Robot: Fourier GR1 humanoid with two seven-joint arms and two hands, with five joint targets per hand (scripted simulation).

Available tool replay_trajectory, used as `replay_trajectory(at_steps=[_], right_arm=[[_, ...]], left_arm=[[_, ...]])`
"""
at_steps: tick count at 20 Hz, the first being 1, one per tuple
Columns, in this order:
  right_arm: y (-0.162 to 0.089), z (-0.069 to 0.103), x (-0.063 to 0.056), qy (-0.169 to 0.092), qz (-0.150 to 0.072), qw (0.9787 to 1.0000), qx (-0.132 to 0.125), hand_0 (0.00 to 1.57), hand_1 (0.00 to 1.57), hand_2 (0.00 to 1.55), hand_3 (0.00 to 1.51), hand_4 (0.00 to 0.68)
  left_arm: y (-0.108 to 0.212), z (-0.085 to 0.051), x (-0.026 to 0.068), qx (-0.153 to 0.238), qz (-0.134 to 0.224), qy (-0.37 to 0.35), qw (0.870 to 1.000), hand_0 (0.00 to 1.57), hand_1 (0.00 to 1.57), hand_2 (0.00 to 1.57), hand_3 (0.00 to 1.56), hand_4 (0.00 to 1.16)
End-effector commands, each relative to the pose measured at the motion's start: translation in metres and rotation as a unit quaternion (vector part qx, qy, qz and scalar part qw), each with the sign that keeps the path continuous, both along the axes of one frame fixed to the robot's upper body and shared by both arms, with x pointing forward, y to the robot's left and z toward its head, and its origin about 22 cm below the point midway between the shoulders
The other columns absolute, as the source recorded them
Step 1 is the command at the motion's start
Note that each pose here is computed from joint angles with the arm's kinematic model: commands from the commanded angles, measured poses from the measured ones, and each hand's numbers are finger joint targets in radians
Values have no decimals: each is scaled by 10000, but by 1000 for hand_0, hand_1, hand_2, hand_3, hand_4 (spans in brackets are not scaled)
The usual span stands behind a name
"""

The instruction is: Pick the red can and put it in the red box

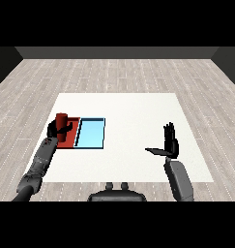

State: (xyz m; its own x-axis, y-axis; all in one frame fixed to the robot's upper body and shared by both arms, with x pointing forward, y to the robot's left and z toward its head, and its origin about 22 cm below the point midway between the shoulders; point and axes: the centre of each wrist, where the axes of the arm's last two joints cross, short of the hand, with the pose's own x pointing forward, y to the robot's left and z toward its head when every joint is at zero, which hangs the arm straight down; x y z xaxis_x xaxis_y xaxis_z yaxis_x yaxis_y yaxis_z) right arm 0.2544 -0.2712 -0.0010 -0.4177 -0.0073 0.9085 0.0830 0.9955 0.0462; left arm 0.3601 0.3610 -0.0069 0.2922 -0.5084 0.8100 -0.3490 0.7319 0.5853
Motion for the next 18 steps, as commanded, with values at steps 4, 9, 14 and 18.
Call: replay_trajectory(at_steps=[4,9,14,18], right_arm=[[51,195,-14,-323,-5,9992,-254,0,0,0,0,0],[83,145,-8,-507,72,9985,-191,0,0,0,0,0],[-29,72,-98,-338,125,9993,-31,0,0,0,0,0],[23,68,-31,-488,233,9985,-128,0,0,0,0,0]], left_arm=[[156,-358,-164,425,557,1211,9902,333,333,454,328,723],[179,-377,-164,-117,795,1426,9865,760,760,758,0,672],[217,-378,-179,289,255,1951,9800,0,0,0,0,654],[406,-224,-162,691,303,2474,9660,0,0,0,0,0]])
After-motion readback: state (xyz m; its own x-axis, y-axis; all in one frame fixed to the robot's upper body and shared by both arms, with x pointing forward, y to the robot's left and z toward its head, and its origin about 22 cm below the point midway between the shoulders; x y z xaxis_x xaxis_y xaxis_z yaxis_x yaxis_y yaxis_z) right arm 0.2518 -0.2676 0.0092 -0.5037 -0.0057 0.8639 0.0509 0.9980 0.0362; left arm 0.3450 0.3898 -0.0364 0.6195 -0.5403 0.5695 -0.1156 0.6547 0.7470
